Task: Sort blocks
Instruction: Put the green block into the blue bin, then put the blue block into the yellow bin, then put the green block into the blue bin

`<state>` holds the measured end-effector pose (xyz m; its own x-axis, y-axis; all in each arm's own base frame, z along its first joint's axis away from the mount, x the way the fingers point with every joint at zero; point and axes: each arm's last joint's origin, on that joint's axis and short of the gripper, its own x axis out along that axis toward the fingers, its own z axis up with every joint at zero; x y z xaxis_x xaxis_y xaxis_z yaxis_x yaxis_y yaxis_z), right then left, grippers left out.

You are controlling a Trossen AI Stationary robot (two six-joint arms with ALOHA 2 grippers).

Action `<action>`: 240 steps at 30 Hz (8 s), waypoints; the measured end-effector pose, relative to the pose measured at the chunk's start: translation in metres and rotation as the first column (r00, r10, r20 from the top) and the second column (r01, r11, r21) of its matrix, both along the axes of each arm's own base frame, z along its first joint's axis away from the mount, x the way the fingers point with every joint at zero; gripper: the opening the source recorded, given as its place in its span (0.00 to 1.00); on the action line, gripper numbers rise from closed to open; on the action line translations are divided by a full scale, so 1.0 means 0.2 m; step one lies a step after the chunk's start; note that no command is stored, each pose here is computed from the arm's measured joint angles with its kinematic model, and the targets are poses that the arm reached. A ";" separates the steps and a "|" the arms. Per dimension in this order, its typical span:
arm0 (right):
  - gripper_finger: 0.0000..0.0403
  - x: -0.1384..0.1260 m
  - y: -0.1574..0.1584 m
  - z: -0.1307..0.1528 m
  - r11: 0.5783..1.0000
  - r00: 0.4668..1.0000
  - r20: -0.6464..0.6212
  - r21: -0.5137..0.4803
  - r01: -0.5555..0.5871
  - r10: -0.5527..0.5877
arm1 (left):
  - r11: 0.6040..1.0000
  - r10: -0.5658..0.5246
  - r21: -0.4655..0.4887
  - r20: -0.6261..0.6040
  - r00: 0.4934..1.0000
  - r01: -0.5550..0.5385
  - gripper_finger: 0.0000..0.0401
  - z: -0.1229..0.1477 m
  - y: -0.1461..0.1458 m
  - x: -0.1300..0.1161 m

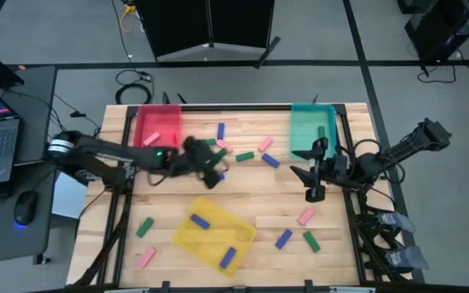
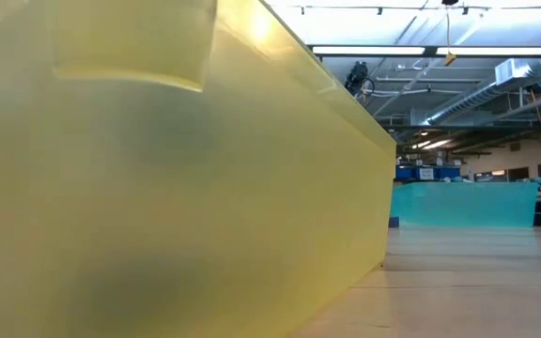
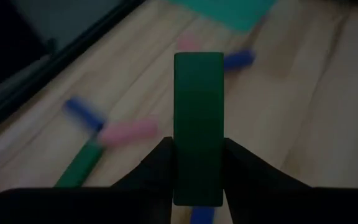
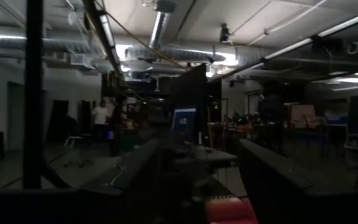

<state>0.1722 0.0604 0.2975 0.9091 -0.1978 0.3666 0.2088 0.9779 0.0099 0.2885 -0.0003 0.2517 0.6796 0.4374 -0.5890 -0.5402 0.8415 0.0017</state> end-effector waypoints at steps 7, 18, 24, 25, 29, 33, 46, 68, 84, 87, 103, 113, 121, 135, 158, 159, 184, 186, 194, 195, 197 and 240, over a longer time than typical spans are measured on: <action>0.55 -0.05 0.05 0.05 0.999 0.996 0.089 -0.032 -0.026 0.028 | 0.997 -0.062 -0.036 0.141 0.988 0.068 0.26 -0.01 0.27 0.43; 0.55 -0.10 0.09 0.08 0.997 0.986 0.155 -0.064 -0.047 0.057 | 0.982 -0.121 -0.106 0.283 0.952 0.156 0.26 -0.05 0.60 1.08; 0.55 -0.10 0.09 0.08 0.997 0.986 0.155 -0.061 -0.049 0.057 | 0.978 -0.093 -0.142 0.357 0.930 0.153 0.26 -0.11 0.69 1.29; 0.55 -0.10 0.09 0.08 0.997 0.986 0.155 -0.060 -0.049 0.057 | 0.977 -0.080 -0.153 0.372 0.925 0.146 0.26 -0.13 0.70 1.32; 0.55 -0.10 0.09 0.08 0.997 0.986 0.155 -0.057 -0.050 0.058 | 0.970 -0.040 -0.202 0.410 0.911 0.133 0.26 -0.23 0.75 1.41; 0.55 -0.10 0.10 0.08 0.997 0.986 0.152 -0.056 -0.054 0.062 | 0.954 0.006 -0.278 0.406 0.914 0.117 0.26 -0.33 0.78 1.40; 0.55 -0.10 0.10 0.08 0.997 0.987 0.149 -0.053 -0.054 0.062 | 0.944 -0.168 -0.173 0.481 0.860 0.281 0.81 -0.18 0.73 1.40; 0.55 0.06 0.05 -0.06 0.977 0.972 -0.153 0.094 0.192 -0.176 | 0.968 -0.242 0.128 0.692 0.680 0.214 0.42 0.37 0.38 0.20; 0.58 0.43 -0.28 -0.33 0.888 0.547 -0.834 0.192 0.417 -0.076 | 0.993 -0.105 0.111 0.698 0.709 0.038 0.42 0.24 0.04 -0.53; 0.59 0.47 -0.35 -0.41 0.875 0.491 -0.870 0.204 0.440 -0.044 | 0.994 -0.094 0.109 0.703 0.705 0.025 0.42 0.22 0.01 -0.59; 0.69 0.53 -0.61 -0.77 0.824 0.184 -0.982 0.136 0.551 0.039 | 0.994 -0.052 0.108 0.640 0.767 -0.023 0.42 0.19 -0.07 -0.74; 0.66 0.54 -0.70 -0.89 0.816 0.125 -0.987 0.158 0.556 0.106 | 0.993 -0.071 0.114 0.636 0.769 -0.003 0.42 0.19 -0.09 -0.76; 0.38 0.55 -0.67 -0.88 0.829 0.147 -0.983 0.173 0.532 0.111 | 0.994 -0.065 0.108 0.636 0.769 -0.005 0.42 0.19 -0.09 -0.76; 0.29 0.61 -0.54 -0.66 0.893 0.396 -0.914 0.247 0.377 0.086 | 1.000 0.010 -0.004 0.572 0.820 -0.010 0.42 0.08 -0.09 -0.74; 0.29 1.15 0.33 -0.46 0.820 0.556 -0.603 0.404 -0.405 0.572 | 0.986 0.041 -0.162 0.449 0.893 0.036 0.42 -0.10 -0.14 -0.62; 0.29 1.17 0.34 -0.48 0.816 0.535 -0.617 0.414 -0.403 0.577 | 0.984 0.037 -0.173 0.445 0.895 0.045 0.42 -0.10 -0.14 -0.61; 0.74 0.79 0.07 -0.18 0.980 0.777 -0.597 0.118 -0.159 0.198 | 0.982 -0.027 -0.187 -0.092 0.995 0.009 0.42 -0.07 -0.33 -0.47; 0.72 0.71 0.03 -0.18 0.983 0.809 -0.559 0.131 -0.129 0.181 | 0.982 -0.028 -0.188 -0.103 0.994 0.008 0.42 -0.08 -0.34 -0.44; 0.71 0.41 -0.08 -0.27 0.982 0.855 -0.510 0.188 0.004 0.094 | 0.955 -0.070 -0.297 -0.260 0.963 -0.011 0.42 -0.17 -0.42 -0.46; 0.71 0.38 -0.08 -0.27 0.981 0.861 -0.501 0.194 0.013 0.087 | 0.949 -0.065 -0.313 -0.287 0.956 -0.029 0.42 -0.18 -0.43 -0.48; 0.72 0.33 -0.10 -0.29 0.979 0.864 -0.497 0.200 0.024 0.080 | 0.936 -0.060 -0.347 -0.316 0.947 -0.057 0.42 -0.18 -0.46 -0.51; 0.60 0.27 -0.11 -0.30 0.980 0.889 -0.453 0.196 0.027 0.066 | 0.782 0.029 -0.398 -0.746 0.666 -0.480 0.67 -0.53 -0.82 -0.72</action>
